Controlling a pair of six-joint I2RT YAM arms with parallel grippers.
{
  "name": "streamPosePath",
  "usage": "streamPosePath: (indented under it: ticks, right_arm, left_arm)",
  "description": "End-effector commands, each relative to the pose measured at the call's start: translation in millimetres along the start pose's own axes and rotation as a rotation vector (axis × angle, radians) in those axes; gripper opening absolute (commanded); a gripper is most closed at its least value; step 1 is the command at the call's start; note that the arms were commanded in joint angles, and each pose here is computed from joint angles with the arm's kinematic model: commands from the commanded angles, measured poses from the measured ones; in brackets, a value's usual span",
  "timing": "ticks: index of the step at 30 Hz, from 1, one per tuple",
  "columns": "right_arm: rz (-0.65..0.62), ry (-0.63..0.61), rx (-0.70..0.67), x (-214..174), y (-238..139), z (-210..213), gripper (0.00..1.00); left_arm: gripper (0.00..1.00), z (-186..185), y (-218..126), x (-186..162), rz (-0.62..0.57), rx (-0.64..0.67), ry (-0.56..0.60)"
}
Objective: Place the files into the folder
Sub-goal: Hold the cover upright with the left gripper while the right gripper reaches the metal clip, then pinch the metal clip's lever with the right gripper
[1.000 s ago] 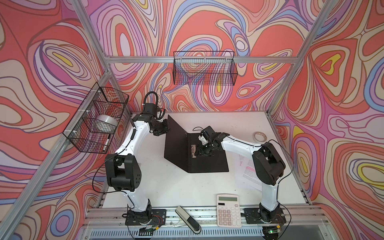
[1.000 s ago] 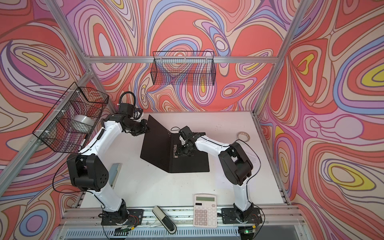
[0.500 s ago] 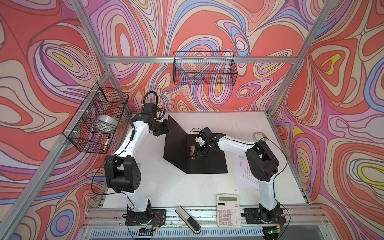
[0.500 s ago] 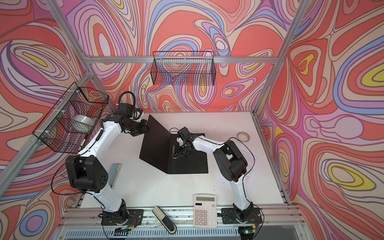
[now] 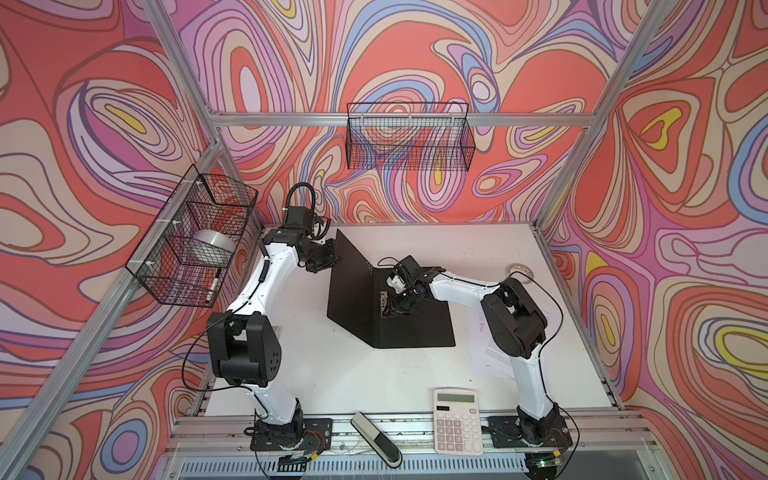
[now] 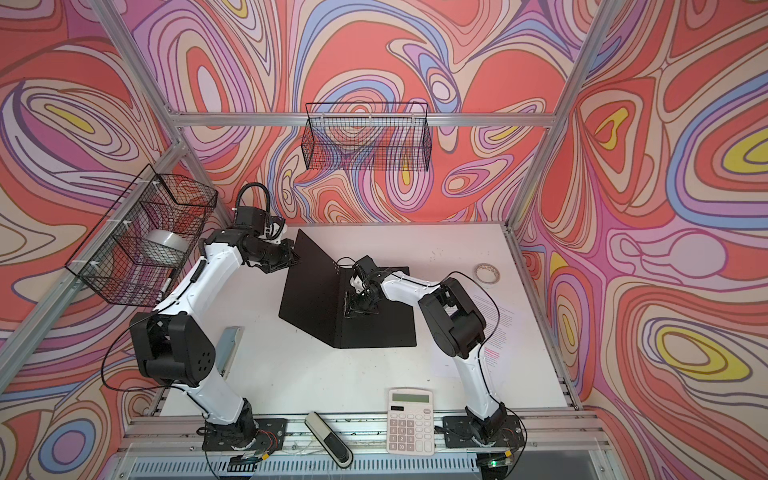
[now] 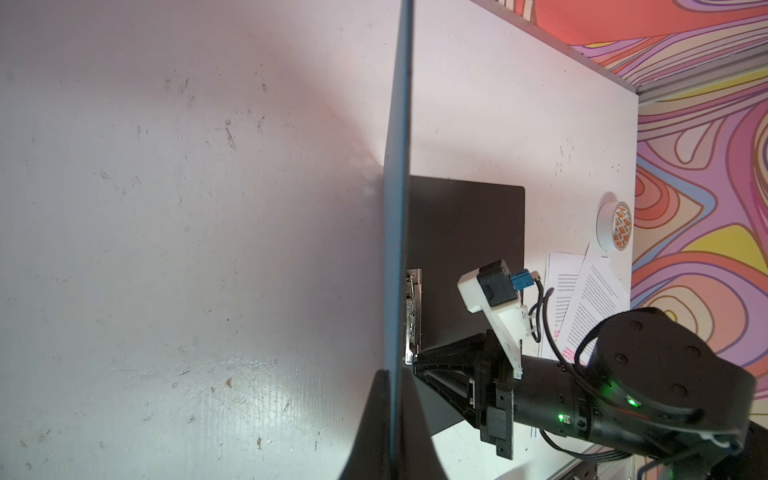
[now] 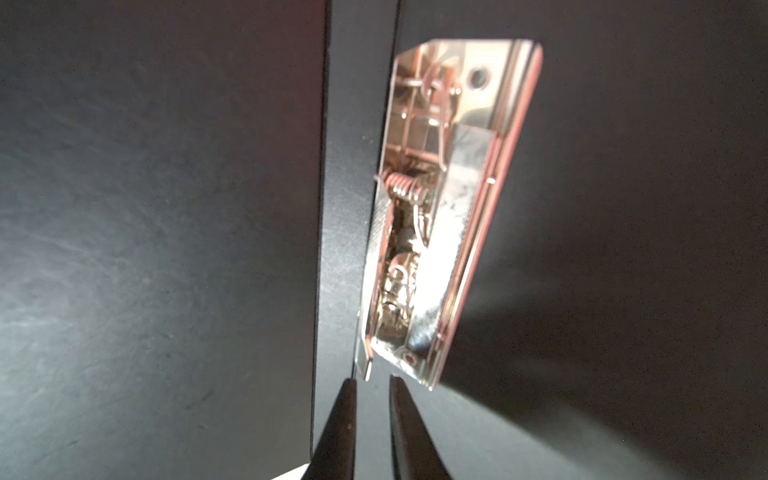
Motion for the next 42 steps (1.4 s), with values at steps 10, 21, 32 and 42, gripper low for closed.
streamPosePath:
  ticks: [10, 21, 32, 42]
  right_arm:
    - [0.007, -0.016, 0.015, 5, 11, 3, 0.16]
    - [0.020, -0.006, 0.001, 3, 15, -2, 0.11]
    - [0.033, 0.003, -0.012, 1, 18, -6, 0.11]
    - [0.012, -0.008, -0.011, 2, 13, -3, 0.14]
  left_arm:
    - [0.00, -7, -13, -5, -0.004, -0.045, -0.010]
    - [0.00, -8, -16, -5, -0.008, -0.043, -0.001]
    - [0.00, -9, -20, -4, -0.019, -0.033, 0.009]
    - [0.00, -8, -20, -4, -0.016, -0.027, 0.011]
Point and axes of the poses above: each gripper's point midway between its finger pads, its own y axis out along the fingers, its own z axis along the line the jaws close on, x = y × z, the point moved 6 cm from there along -y, back along the fingers, and after that the axes turned 3 degrees about -y, right-handed, at the moved point
